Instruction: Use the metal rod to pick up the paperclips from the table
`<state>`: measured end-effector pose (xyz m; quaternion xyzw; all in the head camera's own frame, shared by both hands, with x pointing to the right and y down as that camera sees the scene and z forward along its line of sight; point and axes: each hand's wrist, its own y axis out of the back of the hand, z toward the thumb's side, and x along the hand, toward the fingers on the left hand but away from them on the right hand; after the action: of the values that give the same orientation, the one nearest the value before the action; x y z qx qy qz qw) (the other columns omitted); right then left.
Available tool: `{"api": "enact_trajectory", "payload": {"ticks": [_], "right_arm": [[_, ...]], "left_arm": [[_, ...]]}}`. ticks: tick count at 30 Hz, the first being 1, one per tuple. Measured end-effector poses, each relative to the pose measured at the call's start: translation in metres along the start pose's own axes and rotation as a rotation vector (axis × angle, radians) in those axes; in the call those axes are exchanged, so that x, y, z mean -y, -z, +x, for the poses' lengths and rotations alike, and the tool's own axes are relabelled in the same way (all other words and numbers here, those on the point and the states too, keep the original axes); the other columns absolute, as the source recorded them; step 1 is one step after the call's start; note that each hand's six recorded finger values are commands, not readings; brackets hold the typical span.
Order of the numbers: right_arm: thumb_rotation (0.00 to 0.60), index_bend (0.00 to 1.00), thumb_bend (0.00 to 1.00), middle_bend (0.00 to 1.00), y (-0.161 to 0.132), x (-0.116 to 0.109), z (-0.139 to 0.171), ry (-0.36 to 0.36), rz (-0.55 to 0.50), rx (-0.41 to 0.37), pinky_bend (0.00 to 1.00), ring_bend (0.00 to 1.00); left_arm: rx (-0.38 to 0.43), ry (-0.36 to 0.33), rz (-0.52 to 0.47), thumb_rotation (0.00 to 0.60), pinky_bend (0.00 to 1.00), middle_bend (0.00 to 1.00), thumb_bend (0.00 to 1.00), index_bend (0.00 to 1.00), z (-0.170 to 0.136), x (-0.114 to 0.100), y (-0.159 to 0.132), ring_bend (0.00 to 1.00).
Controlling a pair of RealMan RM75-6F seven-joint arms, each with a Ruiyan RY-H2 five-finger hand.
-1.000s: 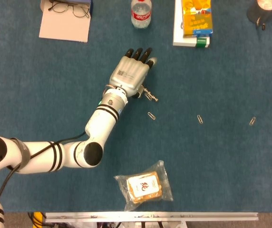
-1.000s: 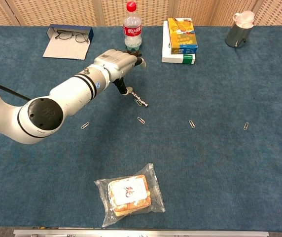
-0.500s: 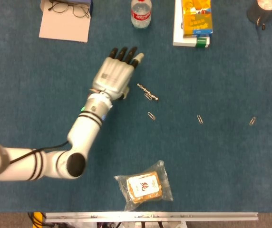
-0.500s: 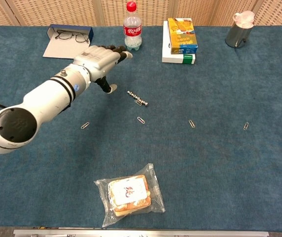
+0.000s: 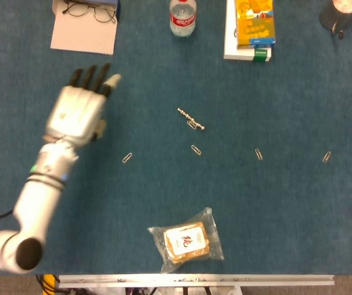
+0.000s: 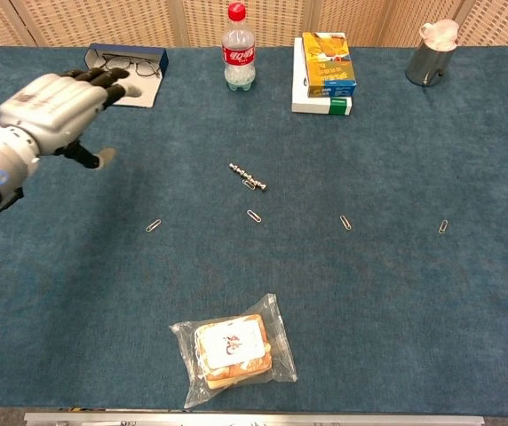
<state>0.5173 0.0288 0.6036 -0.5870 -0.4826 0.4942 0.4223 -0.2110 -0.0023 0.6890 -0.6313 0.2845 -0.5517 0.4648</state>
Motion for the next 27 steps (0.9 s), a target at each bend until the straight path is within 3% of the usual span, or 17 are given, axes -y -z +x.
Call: {"api": "enact_trajectory", "payload": {"ticks": [19, 27], "right_arm": [[0.600, 0.41, 0.57, 0.35, -0.056, 0.010, -0.013, -0.036, 0.071, -0.085, 0.23, 0.26], [0.600, 0.41, 0.56, 0.35, -0.081, 0.016, -0.025, -0.055, 0.106, -0.133, 0.23, 0.26]], "left_arm": [[-0.196, -0.055, -0.067, 0.600, 0.09, 0.00, 0.35, 0.18, -0.108, 0.040, 0.126, 0.00], [-0.242, -0.080, -0.072, 0.600, 0.09, 0.00, 0.35, 0.20, -0.140, 0.052, 0.155, 0.00]]}}
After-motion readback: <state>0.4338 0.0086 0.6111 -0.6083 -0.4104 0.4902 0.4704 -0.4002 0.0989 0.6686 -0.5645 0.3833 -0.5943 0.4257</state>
